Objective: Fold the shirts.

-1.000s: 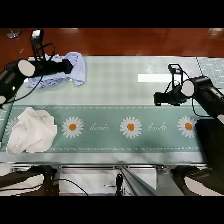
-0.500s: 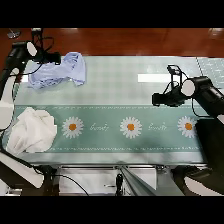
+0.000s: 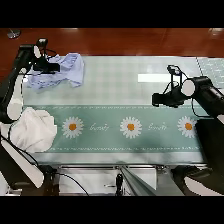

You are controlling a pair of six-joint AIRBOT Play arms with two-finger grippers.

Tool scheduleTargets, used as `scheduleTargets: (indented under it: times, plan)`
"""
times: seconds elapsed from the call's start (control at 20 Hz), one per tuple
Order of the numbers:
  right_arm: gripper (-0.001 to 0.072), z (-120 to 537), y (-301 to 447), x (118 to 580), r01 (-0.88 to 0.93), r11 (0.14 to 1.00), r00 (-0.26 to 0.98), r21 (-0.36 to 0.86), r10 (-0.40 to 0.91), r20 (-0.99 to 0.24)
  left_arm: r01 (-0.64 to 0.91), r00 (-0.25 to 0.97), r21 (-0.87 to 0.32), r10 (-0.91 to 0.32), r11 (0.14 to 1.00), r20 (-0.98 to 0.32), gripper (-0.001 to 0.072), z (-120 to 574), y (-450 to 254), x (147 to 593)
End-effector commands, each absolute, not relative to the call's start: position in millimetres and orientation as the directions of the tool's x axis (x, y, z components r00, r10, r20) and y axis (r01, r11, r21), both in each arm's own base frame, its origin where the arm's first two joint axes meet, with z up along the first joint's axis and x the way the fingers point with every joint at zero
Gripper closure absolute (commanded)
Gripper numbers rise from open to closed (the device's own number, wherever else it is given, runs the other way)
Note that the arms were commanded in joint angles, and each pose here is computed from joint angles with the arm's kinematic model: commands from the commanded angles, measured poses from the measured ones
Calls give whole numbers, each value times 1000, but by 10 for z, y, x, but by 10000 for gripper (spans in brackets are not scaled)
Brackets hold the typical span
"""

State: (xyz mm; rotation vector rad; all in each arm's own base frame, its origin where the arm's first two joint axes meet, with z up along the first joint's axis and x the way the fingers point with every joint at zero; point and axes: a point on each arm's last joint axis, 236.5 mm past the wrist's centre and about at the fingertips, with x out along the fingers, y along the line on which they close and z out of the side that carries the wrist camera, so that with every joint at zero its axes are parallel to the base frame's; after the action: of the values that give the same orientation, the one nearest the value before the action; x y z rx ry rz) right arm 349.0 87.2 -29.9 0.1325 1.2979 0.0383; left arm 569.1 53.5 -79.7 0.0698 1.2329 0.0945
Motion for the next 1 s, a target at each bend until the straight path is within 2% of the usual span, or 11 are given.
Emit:
scheduleTargets:
  times: [0.0,0.1,0.2,0.35,0.5,0.65,0.8,0.95]
  plan:
    - [89,-304,841,3396,47,993,235,104,90,-968,-51,182,57,66,997,-981,684,-814,428,5330]
    - [89,-185,823,3348,43,994,248,104,90,-965,-51,265,4,18,999,-964,684,-411,280,5435]
    - [89,65,826,3357,38,992,317,124,106,-942,-36,450,-49,-27,998,-893,684,369,122,5667]
    - [89,513,817,3319,35,986,434,162,131,-892,28,716,-184,-149,982,-682,684,1739,-205,5768]
    - [89,908,795,3206,33,979,525,199,153,-837,171,849,-295,-292,940,-441,684,2977,-594,5428]
    - [89,1229,771,3075,19,974,598,226,171,-783,282,902,-296,-357,913,-243,685,3875,-866,4976]
    - [89,1490,747,2946,6,968,657,251,186,-731,412,887,-280,-452,867,-95,685,4482,-1225,4483]
    - [89,1695,722,2838,-3,962,704,272,196,-682,537,812,-262,-576,802,-98,684,4572,-1724,4014]
